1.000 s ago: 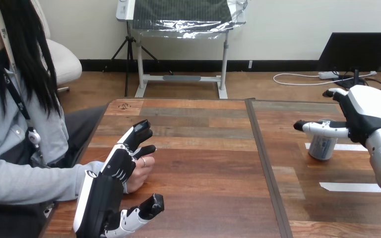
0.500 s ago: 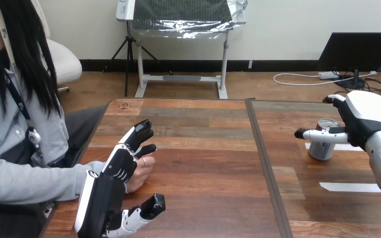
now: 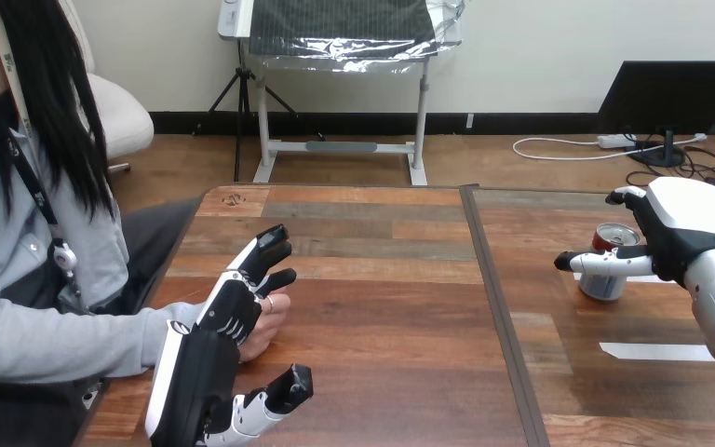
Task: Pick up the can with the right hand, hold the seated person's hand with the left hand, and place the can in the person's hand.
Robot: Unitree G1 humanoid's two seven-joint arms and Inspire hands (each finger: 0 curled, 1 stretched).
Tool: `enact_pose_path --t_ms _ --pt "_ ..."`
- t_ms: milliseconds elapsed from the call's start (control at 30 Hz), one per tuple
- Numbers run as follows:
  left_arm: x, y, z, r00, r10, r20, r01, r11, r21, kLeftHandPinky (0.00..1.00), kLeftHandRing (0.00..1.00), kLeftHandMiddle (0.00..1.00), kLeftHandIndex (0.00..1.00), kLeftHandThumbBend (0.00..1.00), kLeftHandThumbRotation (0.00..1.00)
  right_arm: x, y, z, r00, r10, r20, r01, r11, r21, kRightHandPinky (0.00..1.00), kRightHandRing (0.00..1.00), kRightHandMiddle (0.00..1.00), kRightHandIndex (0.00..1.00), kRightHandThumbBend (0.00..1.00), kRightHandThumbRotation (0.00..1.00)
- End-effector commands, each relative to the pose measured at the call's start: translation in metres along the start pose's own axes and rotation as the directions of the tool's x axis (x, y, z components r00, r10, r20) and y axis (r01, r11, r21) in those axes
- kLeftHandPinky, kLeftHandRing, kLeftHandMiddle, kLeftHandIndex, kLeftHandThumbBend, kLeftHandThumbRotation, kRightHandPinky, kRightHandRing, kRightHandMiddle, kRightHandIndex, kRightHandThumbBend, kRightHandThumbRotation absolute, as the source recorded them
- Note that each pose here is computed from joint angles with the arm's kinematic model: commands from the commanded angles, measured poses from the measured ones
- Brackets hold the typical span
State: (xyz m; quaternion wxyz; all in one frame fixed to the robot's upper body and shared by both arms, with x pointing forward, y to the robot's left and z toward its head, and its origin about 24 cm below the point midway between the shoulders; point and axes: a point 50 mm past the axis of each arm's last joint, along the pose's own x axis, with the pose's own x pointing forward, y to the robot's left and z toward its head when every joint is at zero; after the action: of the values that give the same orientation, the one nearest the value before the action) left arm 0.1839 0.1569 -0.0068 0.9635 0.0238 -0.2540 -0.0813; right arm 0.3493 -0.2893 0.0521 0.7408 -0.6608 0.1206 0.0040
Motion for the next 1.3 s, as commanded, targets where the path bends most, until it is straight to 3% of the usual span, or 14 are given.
enact_pose_path --t_ms 0,700,1000,1267 --pt "0.012 0.0 0.006 0.997 -0.012 0.076 0.011 1.0 0.006 0.82 0.9 0.91 0.87 1.0 0.68 0.011 -0.025 0.019 0.997 -0.064 0.046 0.064 0.998 0.002 0.82 0.87 0.87 0.86 0.94 0.74" --pt "0.011 -0.002 0.007 0.997 -0.003 0.074 0.003 1.0 -0.003 0.81 0.89 0.9 0.86 1.0 0.69 0.009 -0.014 0.02 0.999 -0.014 0.049 0.015 1.0 -0.015 0.81 0.86 0.86 0.86 0.9 0.7" --pt "0.01 -0.003 0.007 0.997 -0.002 0.074 0.002 1.0 -0.002 0.8 0.89 0.9 0.86 1.0 0.68 0.008 -0.008 0.018 0.999 0.01 0.047 -0.008 0.999 -0.035 0.81 0.86 0.85 0.85 0.96 0.75" --pt "0.009 -0.003 0.007 0.997 0.0 0.074 0.001 1.0 -0.001 0.81 0.89 0.91 0.87 1.0 0.69 0.007 -0.005 0.018 0.998 0.025 0.049 -0.024 0.999 -0.022 0.82 0.86 0.85 0.85 0.93 0.74"
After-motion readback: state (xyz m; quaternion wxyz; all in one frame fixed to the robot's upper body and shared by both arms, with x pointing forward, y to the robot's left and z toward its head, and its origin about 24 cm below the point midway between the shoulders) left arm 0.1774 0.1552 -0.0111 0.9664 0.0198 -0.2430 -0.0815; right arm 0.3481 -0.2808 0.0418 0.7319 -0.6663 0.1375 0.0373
